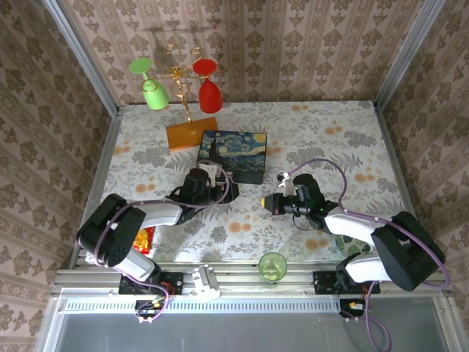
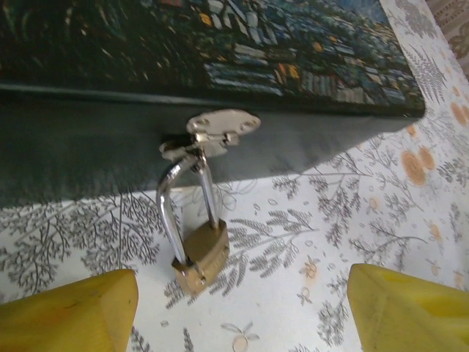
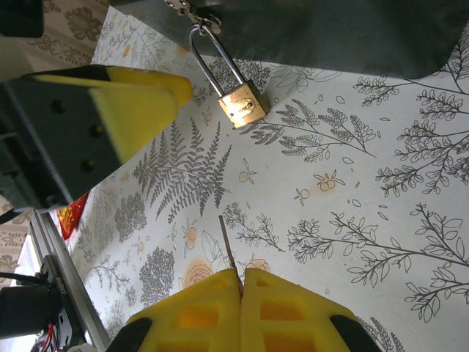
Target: Unlock the padlock with the key
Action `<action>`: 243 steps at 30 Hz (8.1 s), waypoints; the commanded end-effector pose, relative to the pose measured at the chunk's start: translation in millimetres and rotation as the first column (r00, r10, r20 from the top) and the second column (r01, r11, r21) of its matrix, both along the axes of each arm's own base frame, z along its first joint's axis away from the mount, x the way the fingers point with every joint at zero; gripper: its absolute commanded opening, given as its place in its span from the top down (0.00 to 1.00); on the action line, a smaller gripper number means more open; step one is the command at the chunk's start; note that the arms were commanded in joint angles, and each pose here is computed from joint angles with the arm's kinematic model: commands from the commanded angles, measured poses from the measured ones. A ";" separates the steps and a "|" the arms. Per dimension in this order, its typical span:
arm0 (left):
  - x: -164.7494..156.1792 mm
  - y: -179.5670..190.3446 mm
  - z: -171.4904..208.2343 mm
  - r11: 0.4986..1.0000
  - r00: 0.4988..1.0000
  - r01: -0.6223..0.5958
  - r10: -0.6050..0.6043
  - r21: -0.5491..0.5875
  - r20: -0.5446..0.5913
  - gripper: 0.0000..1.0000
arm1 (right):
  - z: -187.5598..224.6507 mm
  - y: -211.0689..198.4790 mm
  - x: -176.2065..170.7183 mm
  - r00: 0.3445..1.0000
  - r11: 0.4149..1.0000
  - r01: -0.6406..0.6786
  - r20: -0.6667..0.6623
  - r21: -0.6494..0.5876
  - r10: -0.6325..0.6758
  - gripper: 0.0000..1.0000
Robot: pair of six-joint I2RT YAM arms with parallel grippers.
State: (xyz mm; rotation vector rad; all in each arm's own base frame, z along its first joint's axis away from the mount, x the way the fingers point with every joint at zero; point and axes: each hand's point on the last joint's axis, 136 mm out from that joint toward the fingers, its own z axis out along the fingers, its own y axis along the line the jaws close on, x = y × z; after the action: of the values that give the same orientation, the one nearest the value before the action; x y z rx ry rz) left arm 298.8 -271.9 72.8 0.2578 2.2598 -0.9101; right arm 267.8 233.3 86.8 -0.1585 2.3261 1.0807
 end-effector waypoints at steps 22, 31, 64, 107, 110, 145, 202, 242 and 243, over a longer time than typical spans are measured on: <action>25.4 -15.1 -21.5 0.995 0.995 -0.100 0.100 0.016 0.024 0.46 | -3.7 -6.5 10.3 0.998 0.998 0.069 0.014 -0.015 -0.069 1.00; 24.9 -10.1 -34.0 0.990 0.991 -0.137 0.137 0.034 -0.001 0.57 | -7.2 -8.3 8.7 0.997 0.997 0.070 0.010 -0.024 -0.070 1.00; 19.1 -18.0 -10.1 0.968 0.977 -0.189 0.168 -0.166 -0.132 0.96 | -30.0 26.7 24.4 0.992 0.986 0.079 -0.107 0.145 -0.064 1.00; 21.4 -27.8 36.2 0.817 0.965 -0.225 0.112 -0.531 -0.237 1.00 | -1.5 58.8 47.8 0.986 0.871 0.044 -0.160 0.489 0.040 1.00; 20.3 -26.4 35.1 0.816 0.965 -0.225 0.113 -0.532 -0.235 1.00 | 0.1 58.1 48.1 0.987 0.870 0.042 -0.154 0.491 0.040 1.00; 4.1 -43.3 42.6 0.779 0.967 -0.198 0.058 -0.594 -0.247 1.00 | -14.2 52.1 69.5 0.979 0.865 0.131 -0.200 0.484 -0.036 1.00; -6.5 -46.8 -16.7 0.835 0.943 -0.265 0.121 -0.483 -0.309 1.00 | -46.9 0.0 23.2 0.982 0.966 0.182 -0.005 -0.184 -0.186 0.52; -22.9 -44.8 -10.7 0.828 0.924 -0.275 0.088 -0.489 -0.371 1.00 | -50.1 61.3 30.6 0.837 0.703 0.048 0.413 -0.710 0.360 0.87; -23.0 -44.8 -10.8 0.828 0.925 -0.275 0.088 -0.489 -0.371 1.00 | -48.7 63.7 25.9 0.832 0.724 0.008 0.406 -0.689 0.377 0.88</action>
State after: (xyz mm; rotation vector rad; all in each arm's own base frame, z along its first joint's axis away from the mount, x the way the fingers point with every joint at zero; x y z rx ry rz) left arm 282.9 -313.8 54.0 -0.4093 2.1587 -1.4789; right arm 305.4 284.7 30.0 -0.8206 2.1072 -0.0110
